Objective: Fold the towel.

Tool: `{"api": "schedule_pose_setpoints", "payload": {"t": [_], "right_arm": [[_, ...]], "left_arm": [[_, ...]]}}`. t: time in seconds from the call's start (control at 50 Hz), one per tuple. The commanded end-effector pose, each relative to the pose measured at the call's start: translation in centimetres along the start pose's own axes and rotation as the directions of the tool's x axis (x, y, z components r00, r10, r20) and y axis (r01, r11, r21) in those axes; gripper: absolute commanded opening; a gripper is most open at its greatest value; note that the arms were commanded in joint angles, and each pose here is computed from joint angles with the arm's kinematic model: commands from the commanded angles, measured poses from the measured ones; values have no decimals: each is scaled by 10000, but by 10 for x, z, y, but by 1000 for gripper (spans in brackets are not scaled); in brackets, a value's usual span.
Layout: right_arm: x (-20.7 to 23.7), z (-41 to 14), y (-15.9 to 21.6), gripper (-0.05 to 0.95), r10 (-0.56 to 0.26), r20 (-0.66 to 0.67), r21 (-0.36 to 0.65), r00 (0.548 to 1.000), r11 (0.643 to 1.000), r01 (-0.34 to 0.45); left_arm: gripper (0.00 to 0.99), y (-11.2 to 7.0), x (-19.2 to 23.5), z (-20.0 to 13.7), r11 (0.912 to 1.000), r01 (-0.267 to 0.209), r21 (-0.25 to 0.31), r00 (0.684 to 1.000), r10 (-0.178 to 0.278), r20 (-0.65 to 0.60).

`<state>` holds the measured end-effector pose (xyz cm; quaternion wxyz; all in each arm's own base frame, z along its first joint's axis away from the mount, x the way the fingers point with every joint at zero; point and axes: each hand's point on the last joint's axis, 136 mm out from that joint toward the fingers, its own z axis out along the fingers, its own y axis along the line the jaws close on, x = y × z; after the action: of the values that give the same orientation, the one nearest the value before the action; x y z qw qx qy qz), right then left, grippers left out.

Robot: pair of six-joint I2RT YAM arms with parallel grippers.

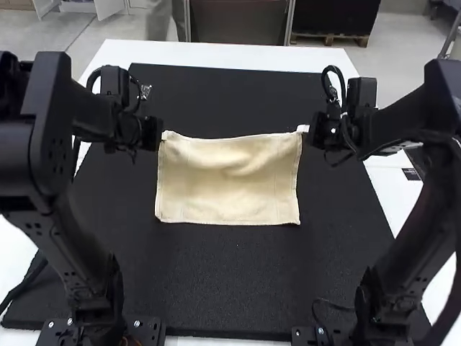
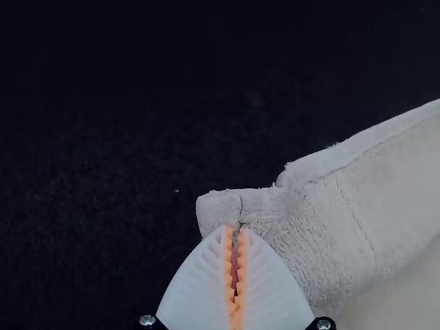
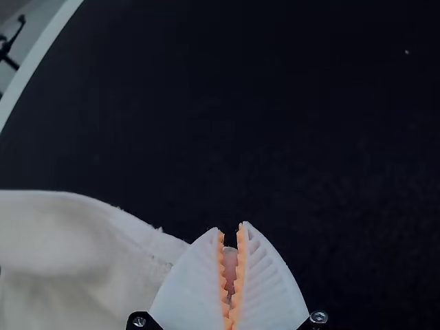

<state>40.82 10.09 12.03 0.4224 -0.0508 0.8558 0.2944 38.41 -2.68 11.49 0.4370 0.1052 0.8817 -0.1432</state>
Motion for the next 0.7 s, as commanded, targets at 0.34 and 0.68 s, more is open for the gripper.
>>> {"api": "schedule_pose_setpoints", "payload": {"t": [0.34,0.68], "right_arm": [[19,-28,14,-20,363,-316,-226,9988,9991,-370],[26,-41,7,-20,676,-552,46,9962,9977,-675]], "left_arm": [[26,6,0,-22,9998,-30,-211,10000,30,-38],[26,19,9,-35,9984,72,-567,9995,-88,-295]]}}
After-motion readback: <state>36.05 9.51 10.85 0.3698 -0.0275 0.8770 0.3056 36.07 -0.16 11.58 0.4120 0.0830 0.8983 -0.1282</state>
